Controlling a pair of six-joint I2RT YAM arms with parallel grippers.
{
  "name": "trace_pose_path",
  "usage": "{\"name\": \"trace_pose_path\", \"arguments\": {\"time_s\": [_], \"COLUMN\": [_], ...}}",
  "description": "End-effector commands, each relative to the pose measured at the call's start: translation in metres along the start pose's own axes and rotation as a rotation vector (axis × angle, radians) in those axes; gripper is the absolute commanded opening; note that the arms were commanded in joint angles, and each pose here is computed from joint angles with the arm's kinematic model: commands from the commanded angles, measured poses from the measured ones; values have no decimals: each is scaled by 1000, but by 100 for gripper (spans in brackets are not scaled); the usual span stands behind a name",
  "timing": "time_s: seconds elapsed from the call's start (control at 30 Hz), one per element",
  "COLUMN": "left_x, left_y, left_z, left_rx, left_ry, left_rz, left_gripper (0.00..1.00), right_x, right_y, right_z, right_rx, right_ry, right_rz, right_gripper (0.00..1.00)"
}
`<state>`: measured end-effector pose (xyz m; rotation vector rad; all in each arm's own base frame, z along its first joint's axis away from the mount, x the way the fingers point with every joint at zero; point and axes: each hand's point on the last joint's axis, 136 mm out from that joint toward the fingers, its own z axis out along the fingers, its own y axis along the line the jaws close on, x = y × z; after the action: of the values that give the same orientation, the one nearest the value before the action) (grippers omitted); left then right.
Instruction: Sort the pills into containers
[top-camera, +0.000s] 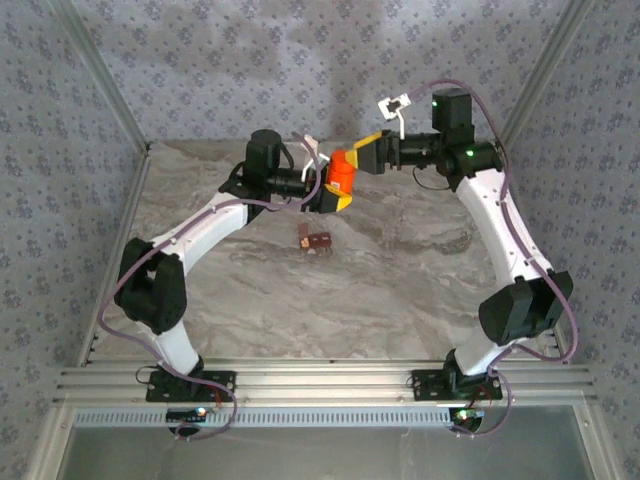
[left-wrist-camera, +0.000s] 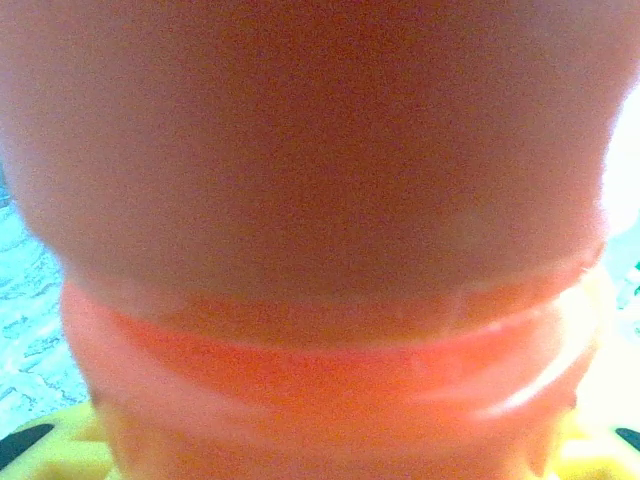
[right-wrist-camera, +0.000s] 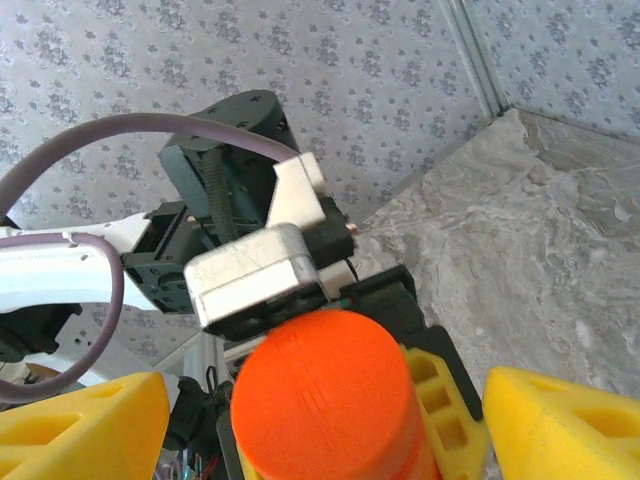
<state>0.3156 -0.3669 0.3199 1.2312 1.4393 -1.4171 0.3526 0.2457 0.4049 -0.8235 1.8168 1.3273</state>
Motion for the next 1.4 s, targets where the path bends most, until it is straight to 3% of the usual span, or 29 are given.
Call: {"name": "trace_pose_path", "arguments": {"time_s": [0.0,0.33,0.6,0.8,0.97,1.17,1.37], "left_x": [-13,-14,-15,-14,-14,-16,-20], "left_y": [-7,-9,-9,-8,-7,-4,12], "left_z": [-1,-1,-1,0,0,0,-4], "left_rx": [42,43,40,38,37,13,-118], "left_ry": [-10,-9,-10,-10,-10,-16,-52], "left_rz": [45,50,54,52,52,59,97], "left_gripper": [0,0,0,0,0,0,0], "right_x": [-5,6,13,21,23,25,47], "right_y": [13,1,-1,1,-4,-10,-24], "right_z": [4,14,18,20,20,24,47], "right_rx": [-39,-19,-21,-20,0,78,262], "right_ry": [10,44,61,86,88,83,119], "right_rz": [-36,-7,4,22,30,63,143], "right_gripper": [83,80,66,65,51,41,39]}}
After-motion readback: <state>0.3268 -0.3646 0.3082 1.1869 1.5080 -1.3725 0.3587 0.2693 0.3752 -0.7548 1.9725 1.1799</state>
